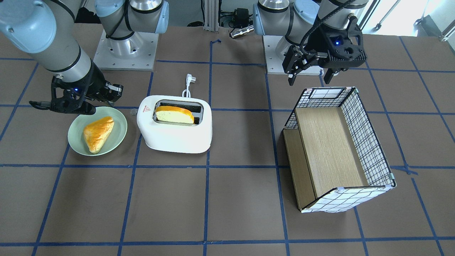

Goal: Press toaster with right arm

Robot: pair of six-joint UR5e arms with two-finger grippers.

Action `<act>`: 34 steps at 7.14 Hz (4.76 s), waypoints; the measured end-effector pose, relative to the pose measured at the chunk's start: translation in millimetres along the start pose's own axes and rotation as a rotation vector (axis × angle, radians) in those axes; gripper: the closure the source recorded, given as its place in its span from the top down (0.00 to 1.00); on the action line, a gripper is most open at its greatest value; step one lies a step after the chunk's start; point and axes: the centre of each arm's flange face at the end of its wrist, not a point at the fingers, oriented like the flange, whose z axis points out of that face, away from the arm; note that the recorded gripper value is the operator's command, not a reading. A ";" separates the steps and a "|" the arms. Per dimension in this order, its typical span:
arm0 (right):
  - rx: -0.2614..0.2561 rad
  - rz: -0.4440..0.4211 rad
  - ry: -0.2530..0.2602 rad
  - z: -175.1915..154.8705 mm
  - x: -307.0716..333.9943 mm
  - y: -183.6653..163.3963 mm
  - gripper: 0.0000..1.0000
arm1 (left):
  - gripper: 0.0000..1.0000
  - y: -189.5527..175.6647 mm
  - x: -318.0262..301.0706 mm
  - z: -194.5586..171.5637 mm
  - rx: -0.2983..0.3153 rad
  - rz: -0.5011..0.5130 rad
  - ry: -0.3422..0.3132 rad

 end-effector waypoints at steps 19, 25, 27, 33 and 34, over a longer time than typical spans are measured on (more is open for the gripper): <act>-0.022 -0.089 -0.286 116.0 29.2 -5.8 0.00 | 1.00 0.0 0.0 0.0 0.000 0.000 0.000; 0.008 -0.048 -0.262 100.1 30.7 -4.3 0.00 | 1.00 0.0 0.0 0.0 0.000 0.000 0.000; 0.053 0.004 -0.236 54.4 28.9 0.4 0.00 | 1.00 0.0 0.0 0.0 0.000 0.000 0.000; 0.166 0.152 -0.002 -100.8 -15.6 22.2 0.53 | 1.00 0.0 0.0 0.0 0.000 0.000 0.000; 0.191 0.152 0.011 -107.9 -29.0 25.5 1.00 | 1.00 0.0 0.0 0.0 0.000 0.000 0.000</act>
